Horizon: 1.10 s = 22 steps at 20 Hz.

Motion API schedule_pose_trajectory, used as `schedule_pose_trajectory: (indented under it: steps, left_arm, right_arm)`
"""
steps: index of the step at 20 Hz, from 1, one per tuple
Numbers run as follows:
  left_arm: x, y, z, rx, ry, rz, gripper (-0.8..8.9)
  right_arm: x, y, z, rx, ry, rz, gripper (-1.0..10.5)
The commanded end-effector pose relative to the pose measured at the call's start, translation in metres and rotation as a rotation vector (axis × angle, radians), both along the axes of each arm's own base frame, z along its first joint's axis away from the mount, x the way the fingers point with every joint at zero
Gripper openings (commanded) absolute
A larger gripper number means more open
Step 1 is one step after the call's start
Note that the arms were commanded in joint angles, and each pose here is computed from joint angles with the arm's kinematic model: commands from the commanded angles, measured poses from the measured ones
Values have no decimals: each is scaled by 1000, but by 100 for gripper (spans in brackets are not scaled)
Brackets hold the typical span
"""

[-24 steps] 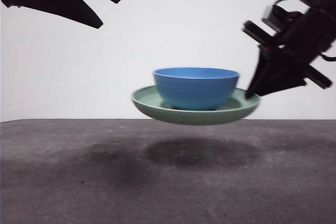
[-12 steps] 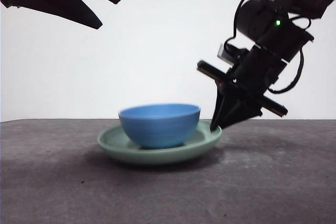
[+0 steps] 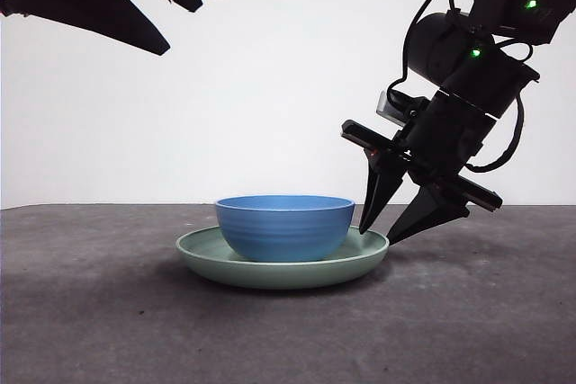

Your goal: Pick up the blue bowl, put it on the green plate, put it on desk

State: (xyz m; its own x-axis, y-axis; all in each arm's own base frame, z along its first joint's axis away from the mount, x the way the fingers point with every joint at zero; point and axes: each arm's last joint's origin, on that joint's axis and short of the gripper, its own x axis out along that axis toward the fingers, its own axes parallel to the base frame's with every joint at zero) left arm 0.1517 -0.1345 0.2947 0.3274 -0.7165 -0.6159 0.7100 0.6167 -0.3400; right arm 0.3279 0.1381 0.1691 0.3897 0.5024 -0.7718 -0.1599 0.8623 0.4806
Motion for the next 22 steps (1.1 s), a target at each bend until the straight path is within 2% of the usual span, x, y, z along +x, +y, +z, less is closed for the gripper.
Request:
schedule_pose_trajectory:
  steps: [1, 4, 10, 16, 19, 22]
  left_arm:
    - [0, -2, 2, -3, 1, -8, 223]
    - [-1, -1, 1, 6, 12, -8, 223]
    - [-1, -2, 1, 2, 6, -7, 223]
    - [0, -2, 1, 2, 5, -7, 223]
    - [0, -2, 2, 3, 3, -9, 223]
    - [0, -2, 2, 3, 3, -9, 223]
  right_arm:
    - [5, 2, 4, 3, -14, -9, 198]
    - [3, -3, 14, -5, -32, -21, 239]
    - [-25, -21, 74, -34, -180, 47, 239]
    - [-94, -37, 138, -67, -296, 207, 239]
    - [-130, -45, 148, -74, -307, 290, 239]
    - [-158, -54, 144, -27, -327, 325, 238]
